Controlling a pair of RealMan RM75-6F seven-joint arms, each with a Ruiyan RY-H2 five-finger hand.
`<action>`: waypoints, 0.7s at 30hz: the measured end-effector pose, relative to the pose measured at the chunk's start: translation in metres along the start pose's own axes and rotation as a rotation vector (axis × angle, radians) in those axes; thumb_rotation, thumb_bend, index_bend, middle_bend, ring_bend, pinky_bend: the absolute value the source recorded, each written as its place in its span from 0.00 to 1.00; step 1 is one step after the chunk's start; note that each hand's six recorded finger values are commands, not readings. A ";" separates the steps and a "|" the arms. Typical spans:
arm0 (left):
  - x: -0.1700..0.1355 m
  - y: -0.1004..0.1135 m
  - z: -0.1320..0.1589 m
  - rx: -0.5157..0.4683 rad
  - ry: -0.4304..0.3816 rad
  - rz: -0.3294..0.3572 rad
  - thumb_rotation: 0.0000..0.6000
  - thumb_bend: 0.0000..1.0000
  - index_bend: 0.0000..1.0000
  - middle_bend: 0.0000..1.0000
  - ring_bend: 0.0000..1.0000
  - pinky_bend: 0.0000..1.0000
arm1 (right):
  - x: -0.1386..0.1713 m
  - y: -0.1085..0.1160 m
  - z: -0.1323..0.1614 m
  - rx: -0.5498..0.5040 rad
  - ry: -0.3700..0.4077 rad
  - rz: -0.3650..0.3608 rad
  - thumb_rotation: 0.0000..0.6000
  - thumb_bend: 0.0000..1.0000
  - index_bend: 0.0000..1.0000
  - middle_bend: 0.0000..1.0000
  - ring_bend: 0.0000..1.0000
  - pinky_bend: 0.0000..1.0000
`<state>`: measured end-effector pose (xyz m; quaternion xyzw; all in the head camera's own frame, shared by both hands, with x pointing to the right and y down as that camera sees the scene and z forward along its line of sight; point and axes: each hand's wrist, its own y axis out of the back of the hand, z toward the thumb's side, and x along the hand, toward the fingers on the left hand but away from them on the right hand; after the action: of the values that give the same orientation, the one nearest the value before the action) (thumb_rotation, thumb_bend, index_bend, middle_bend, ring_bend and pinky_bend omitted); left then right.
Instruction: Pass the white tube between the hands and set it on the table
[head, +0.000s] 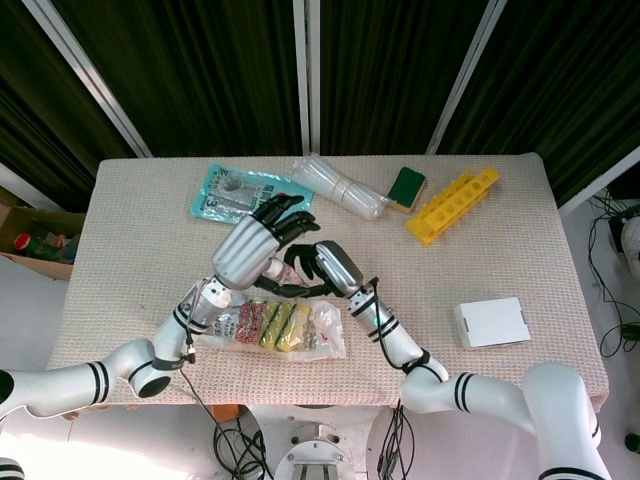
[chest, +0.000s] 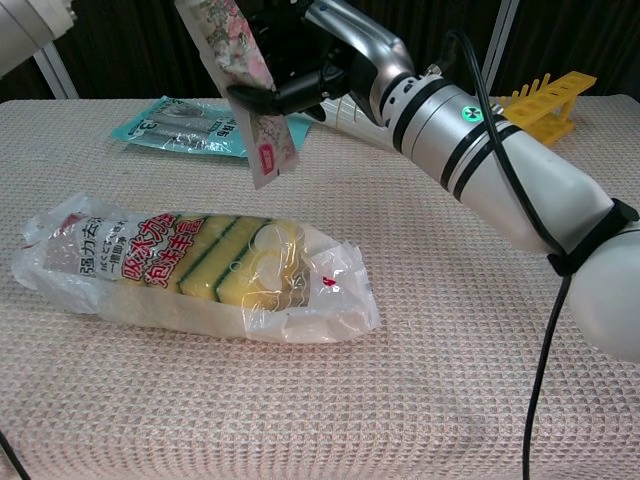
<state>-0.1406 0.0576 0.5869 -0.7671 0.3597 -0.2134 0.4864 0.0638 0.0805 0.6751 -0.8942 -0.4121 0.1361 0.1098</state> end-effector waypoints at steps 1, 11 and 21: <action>0.000 -0.001 0.000 0.008 -0.001 -0.005 0.00 0.00 0.35 0.31 0.14 0.18 | 0.000 0.000 0.000 0.000 -0.003 0.003 1.00 0.48 1.00 0.87 0.77 0.90; -0.001 -0.009 0.003 -0.012 -0.014 -0.052 0.00 0.00 0.36 0.32 0.14 0.18 | 0.000 0.001 0.005 0.009 -0.002 0.016 1.00 0.48 1.00 0.87 0.78 0.91; -0.001 -0.013 0.001 -0.050 -0.011 -0.086 0.00 0.00 0.36 0.32 0.14 0.18 | 0.001 0.002 0.011 0.015 0.005 0.026 1.00 0.48 1.00 0.87 0.78 0.91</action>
<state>-0.1364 0.0627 0.5981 -0.7950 0.3289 -0.2208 0.4594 0.0618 0.0806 0.6637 -0.8991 -0.3990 0.1383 0.1158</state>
